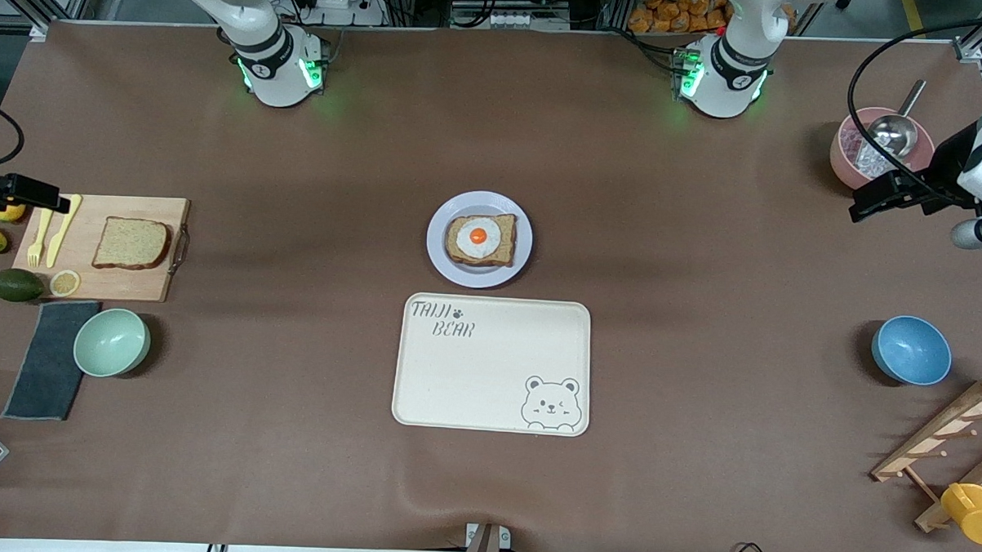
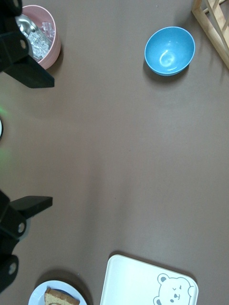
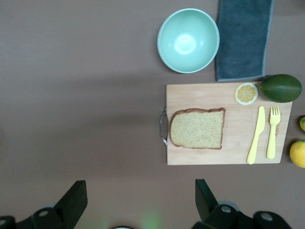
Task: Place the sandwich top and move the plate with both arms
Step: 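Move the right gripper over the bread slice on the cutting board, then lower the right gripper and grasp the bread slice edge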
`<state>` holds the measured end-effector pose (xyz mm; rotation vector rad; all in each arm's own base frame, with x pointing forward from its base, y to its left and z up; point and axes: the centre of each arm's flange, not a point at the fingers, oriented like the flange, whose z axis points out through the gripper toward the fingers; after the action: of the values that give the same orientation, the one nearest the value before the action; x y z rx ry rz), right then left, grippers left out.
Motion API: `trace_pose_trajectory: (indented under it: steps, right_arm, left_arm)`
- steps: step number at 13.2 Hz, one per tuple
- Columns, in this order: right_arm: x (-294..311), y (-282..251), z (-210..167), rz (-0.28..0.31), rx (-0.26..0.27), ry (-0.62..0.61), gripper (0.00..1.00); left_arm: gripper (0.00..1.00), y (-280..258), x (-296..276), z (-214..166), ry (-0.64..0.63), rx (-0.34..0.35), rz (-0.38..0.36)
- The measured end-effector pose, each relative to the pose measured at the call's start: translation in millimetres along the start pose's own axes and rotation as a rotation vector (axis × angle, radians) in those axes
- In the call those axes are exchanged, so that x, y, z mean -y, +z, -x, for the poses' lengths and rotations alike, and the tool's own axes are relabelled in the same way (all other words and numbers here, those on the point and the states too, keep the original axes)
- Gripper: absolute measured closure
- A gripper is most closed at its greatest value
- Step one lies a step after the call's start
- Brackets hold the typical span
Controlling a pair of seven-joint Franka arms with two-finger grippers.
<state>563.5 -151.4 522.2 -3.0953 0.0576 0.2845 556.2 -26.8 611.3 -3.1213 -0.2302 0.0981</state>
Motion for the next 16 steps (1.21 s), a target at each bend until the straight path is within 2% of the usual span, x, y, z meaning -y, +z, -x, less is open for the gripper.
trace_pose_trajectory:
  steps: [2, 6, 10, 13, 16]
  right_arm:
    - [-26.6, 26.6, -2.1, -0.007, 0.000, -0.004, 0.00]
    - [-59.8, 73.5, 6.8, -0.063, 0.019, 0.013, 0.00]
    - [-82.1, 113.3, 11.3, -0.082, 0.006, 0.016, 0.00]
    - [-103.7, 142.5, 11.9, -0.113, 0.013, 0.015, 0.00]
    - [-116.1, 165.2, 9.1, -0.119, 0.026, 0.016, 0.00]
  left_arm:
    - [0.00, 0.2, 0.4, -1.1, -0.001, -0.003, 0.001]
    - [0.00, -1.7, 0.8, -1.1, -0.002, -0.007, 0.002]
    - [0.00, -1.8, 2.4, -1.5, -0.005, -0.008, 0.002]
    - [0.00, -1.8, 2.8, -1.5, -0.005, -0.008, 0.002]
    - [0.00, -1.8, 3.1, -1.6, -0.006, -0.008, 0.002]
